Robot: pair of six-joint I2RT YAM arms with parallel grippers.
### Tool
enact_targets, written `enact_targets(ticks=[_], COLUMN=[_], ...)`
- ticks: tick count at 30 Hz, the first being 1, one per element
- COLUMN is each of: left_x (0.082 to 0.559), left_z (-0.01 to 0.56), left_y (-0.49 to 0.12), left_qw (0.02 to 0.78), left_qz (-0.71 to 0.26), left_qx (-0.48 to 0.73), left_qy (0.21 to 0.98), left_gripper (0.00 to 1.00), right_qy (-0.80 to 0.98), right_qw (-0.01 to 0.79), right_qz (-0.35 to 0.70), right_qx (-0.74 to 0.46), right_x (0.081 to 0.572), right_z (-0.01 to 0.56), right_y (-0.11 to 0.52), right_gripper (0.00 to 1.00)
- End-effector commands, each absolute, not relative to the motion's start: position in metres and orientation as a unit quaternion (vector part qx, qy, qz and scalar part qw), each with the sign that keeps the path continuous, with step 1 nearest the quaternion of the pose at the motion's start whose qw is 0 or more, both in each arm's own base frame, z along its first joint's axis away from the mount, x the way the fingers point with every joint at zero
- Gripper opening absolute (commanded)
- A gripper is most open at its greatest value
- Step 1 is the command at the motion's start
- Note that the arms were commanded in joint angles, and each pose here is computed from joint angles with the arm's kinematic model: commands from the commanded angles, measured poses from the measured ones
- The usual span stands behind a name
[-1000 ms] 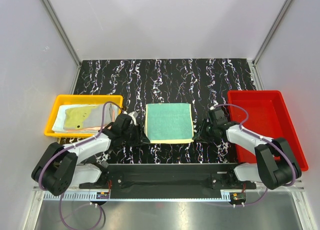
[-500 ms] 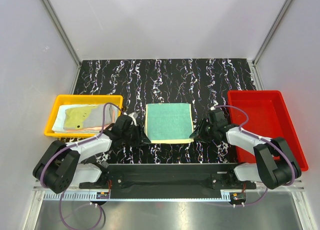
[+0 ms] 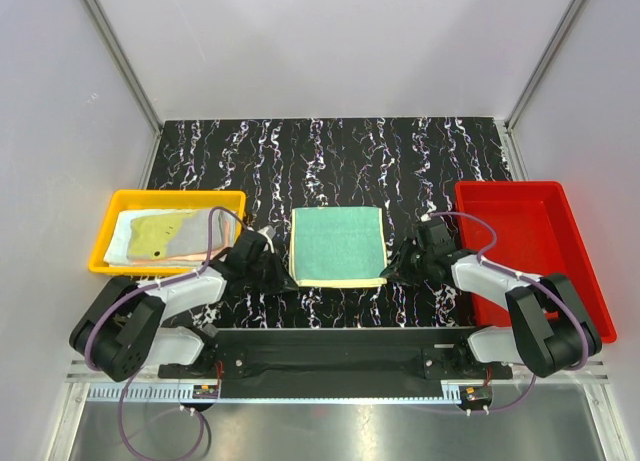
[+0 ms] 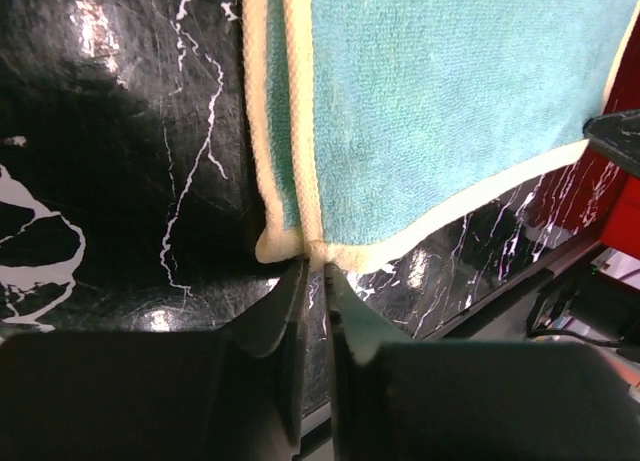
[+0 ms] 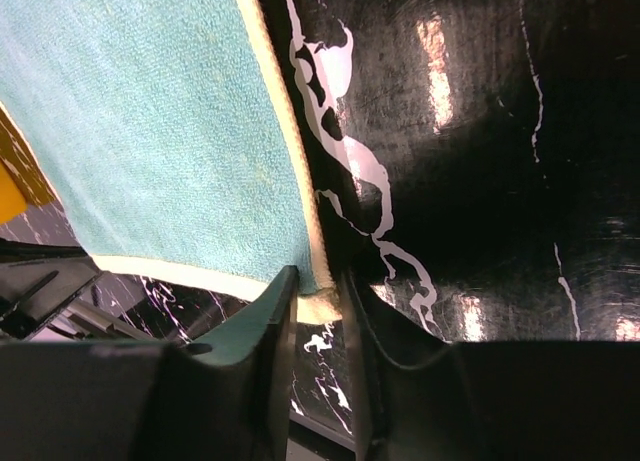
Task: Fold and stack the towels
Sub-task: Fold the towel
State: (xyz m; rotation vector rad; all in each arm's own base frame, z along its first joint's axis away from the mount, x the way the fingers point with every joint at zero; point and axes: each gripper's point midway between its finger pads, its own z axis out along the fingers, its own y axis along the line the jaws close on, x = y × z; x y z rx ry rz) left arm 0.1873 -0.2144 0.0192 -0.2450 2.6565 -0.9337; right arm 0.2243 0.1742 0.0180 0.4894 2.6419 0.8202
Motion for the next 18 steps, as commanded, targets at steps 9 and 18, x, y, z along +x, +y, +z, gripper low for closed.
enact_targets(ticks=[9,18], left_x=[0.206,0.214], left_z=[0.042,0.071], left_y=[-0.213,-0.203], left_qw=[0.205,0.245], left_qz=[-0.318,-0.298], left_qx=[-0.088,-0.080], left_qy=[0.922,0.919], left_gripper=[0.00,0.00], right_qy=[0.932,0.919], right_qw=[0.168,0.192], right_qz=[0.275,0.311], right_qx=[0.166,0.150], right_x=[0.222,0.230], right_z=[0.014,0.043], right_y=[0.171,0.181], right_gripper=[0.00,0.00])
